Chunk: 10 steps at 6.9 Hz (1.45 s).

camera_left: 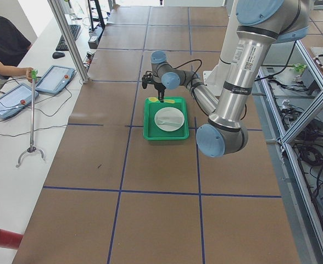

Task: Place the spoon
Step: 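Carry the yellow spoon off the plate onto the tray beside it, then open the left gripper and lift it away from the tray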

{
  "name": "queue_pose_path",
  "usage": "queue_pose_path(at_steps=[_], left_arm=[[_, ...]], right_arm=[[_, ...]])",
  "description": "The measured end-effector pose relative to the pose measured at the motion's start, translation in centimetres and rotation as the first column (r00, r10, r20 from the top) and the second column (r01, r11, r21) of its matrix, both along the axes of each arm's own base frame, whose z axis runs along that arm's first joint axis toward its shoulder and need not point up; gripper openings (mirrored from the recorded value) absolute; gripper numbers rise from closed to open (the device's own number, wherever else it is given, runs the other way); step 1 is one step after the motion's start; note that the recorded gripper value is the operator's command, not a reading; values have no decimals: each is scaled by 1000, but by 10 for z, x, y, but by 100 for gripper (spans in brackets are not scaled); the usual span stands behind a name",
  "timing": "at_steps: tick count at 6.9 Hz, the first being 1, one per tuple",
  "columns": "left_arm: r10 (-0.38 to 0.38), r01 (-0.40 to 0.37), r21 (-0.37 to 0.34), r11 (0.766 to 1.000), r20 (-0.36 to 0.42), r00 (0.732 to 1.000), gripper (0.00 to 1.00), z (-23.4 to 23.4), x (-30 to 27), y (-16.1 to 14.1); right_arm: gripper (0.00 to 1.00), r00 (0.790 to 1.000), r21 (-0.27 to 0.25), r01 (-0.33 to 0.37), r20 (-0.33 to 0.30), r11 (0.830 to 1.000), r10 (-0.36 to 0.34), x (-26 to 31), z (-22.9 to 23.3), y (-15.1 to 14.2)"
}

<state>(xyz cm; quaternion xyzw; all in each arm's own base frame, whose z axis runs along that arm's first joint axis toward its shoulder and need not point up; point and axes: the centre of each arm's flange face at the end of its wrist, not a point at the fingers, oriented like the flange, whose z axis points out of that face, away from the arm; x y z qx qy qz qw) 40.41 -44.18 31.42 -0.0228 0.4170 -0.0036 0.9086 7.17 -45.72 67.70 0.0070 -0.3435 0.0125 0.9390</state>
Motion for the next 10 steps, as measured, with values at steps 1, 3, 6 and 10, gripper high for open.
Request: queue_pose_path(at_steps=[1,3,6,10], left_arm=[[-9,10,-46,999,17,1000,0,1,21,-4],[6,-3,-93,996,34,999,0,13,56,9],[46,-42,-101,994,34,998,58,32,87,24],[-55,53,-36,998,-53,997,69,-14,20,-13]], right_arm=[[100,1000,0,0,0,1000,0,0,0,0],[100,1000,0,0,0,1000,0,0,0,0],[100,1000,0,0,0,1000,0,0,0,0],[100,1000,0,0,0,1000,0,0,0,0]])
